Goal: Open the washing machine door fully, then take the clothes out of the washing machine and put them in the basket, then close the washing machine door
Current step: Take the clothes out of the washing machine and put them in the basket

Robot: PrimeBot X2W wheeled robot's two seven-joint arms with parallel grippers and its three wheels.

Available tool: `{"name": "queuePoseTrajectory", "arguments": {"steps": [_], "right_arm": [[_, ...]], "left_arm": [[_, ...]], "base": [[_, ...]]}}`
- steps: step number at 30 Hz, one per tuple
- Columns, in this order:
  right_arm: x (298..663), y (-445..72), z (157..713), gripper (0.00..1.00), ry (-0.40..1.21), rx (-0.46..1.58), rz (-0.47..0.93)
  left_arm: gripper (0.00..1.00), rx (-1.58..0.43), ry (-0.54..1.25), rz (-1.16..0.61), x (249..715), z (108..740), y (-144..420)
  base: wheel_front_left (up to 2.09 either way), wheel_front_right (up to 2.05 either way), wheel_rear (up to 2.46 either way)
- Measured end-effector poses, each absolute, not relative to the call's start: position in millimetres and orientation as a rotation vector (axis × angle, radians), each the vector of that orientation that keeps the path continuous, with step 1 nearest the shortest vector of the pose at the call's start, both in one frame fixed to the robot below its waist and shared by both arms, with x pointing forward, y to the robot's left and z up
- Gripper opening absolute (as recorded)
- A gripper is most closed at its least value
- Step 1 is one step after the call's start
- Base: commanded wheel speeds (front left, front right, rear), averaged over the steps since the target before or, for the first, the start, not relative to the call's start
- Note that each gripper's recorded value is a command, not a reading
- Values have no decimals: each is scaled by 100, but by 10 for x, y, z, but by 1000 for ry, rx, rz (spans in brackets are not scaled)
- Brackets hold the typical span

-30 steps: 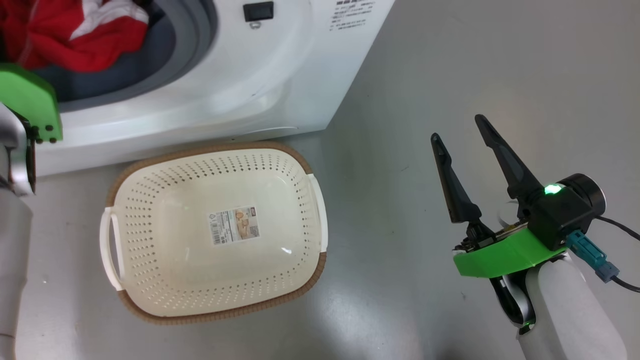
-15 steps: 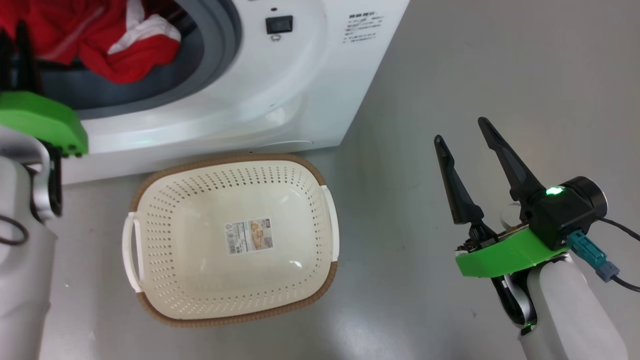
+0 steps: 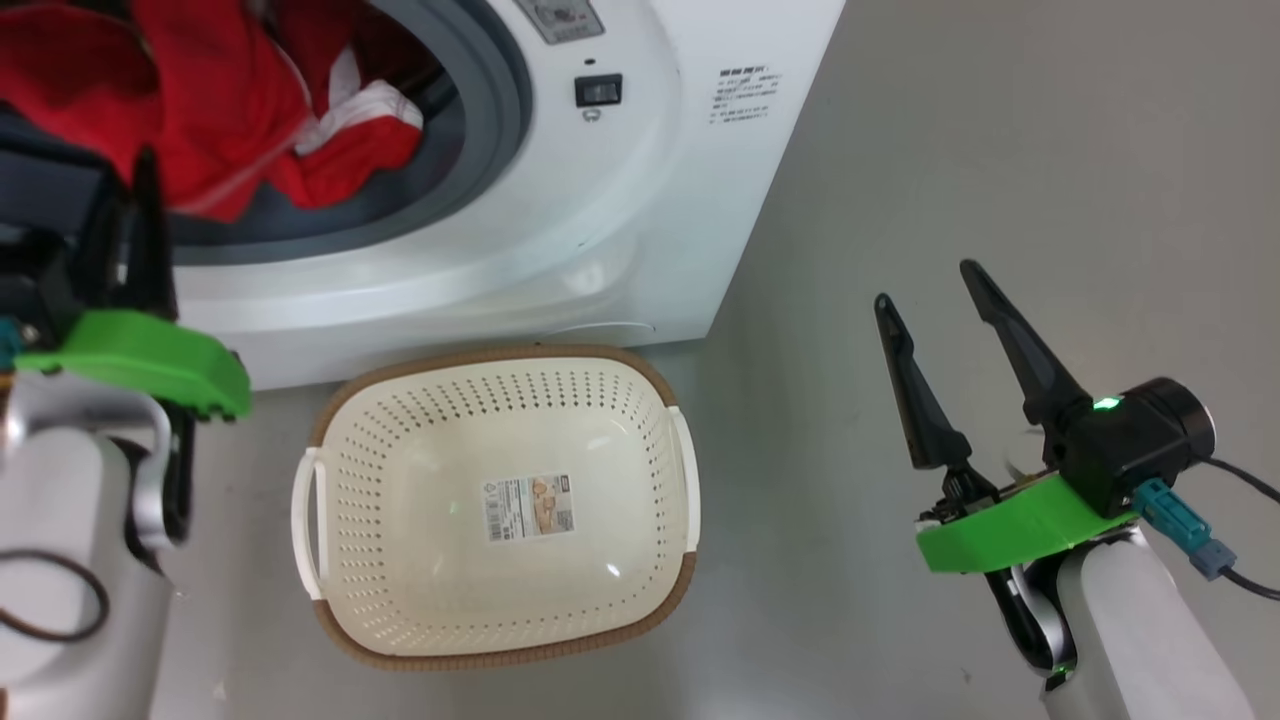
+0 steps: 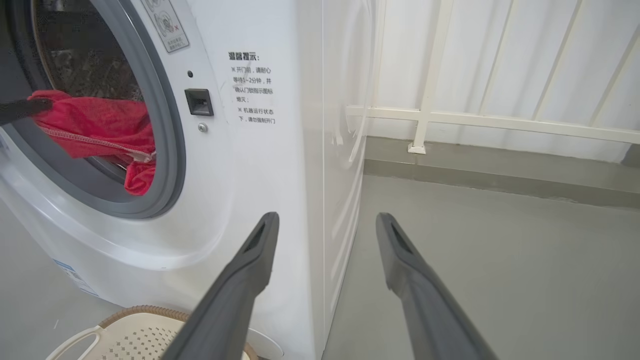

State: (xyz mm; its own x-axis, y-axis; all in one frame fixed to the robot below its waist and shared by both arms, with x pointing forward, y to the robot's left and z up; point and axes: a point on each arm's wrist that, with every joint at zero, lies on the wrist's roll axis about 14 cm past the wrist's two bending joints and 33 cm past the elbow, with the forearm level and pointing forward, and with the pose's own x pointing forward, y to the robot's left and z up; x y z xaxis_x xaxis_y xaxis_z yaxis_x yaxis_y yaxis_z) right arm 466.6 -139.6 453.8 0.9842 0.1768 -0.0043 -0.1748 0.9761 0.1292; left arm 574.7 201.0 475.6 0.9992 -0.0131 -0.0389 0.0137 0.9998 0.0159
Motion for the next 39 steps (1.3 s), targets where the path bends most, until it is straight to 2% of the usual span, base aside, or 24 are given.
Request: {"name": "queuePoseTrajectory", "arguments": {"steps": [22, 32, 39], "right_arm": [[4518, -1471, 4708, 100, -15, 129, 153], [4476, -1504, 4692, 100, -8, 132, 143], [4491, -1516, 4552, 100, 26, 139, 137]], "left_arm": [[0, -139, 9, -80, 5015, 5087, 1643], [0, -250, 190, -108, 4678, 4625, 1406], [0, -311, 410, -130, 4512, 3931, 1244]], "base": [[0, 0, 0], [0, 0, 0], [0, 0, 0]]}}
